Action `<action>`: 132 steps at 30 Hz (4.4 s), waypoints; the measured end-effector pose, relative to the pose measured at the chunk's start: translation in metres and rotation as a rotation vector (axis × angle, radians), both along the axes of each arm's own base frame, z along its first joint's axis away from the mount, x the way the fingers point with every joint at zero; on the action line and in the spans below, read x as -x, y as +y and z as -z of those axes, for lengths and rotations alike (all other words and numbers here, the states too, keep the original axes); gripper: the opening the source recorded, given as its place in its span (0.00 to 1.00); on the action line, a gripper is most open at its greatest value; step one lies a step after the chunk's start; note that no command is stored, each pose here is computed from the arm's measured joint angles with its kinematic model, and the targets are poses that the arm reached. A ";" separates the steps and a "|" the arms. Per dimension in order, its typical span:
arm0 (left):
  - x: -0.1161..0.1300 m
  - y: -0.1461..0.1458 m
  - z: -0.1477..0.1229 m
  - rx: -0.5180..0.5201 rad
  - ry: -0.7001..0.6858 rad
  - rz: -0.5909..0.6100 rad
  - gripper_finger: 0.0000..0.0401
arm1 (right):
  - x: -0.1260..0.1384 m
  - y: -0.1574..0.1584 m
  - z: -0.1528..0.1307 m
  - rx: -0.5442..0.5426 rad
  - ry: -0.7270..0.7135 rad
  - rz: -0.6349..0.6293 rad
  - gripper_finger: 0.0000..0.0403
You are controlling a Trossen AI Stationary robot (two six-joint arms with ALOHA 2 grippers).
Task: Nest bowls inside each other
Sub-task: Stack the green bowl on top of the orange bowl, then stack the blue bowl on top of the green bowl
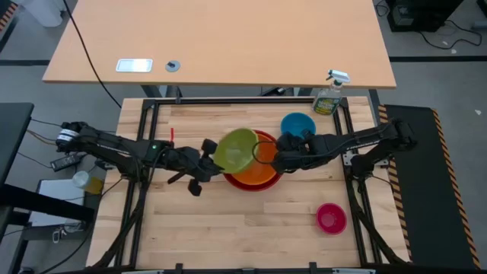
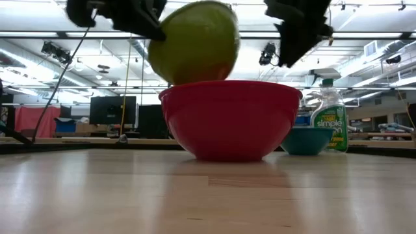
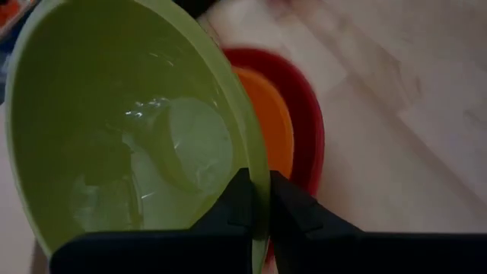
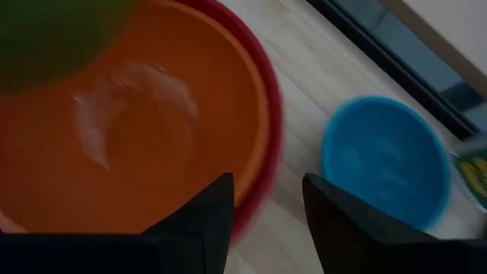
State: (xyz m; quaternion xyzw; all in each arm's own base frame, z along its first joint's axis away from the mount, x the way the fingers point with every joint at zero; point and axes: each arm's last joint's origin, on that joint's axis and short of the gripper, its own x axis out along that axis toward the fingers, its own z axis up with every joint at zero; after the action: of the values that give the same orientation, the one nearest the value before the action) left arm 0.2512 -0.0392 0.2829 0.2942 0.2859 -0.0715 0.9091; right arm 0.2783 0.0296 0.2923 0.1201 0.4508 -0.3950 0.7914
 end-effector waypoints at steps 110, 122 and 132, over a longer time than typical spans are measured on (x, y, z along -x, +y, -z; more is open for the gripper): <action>0.084 -0.007 0.020 0.295 -0.202 -0.146 0.48 | -0.007 0.002 0.012 0.112 0.241 -0.339 0.07; 0.085 -0.006 0.021 0.290 -0.197 -0.172 0.48 | -0.076 0.061 0.042 0.149 0.119 -0.710 0.08; 0.085 -0.006 0.021 0.281 -0.196 -0.172 0.48 | -0.121 0.072 0.079 0.083 0.383 -0.823 0.10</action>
State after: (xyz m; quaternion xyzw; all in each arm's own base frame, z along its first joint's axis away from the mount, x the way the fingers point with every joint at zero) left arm 0.1665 -0.0455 0.2616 0.1445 0.2074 -0.0037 0.9675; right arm 0.3992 0.1015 0.2134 -0.1763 0.5830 -0.0804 0.7890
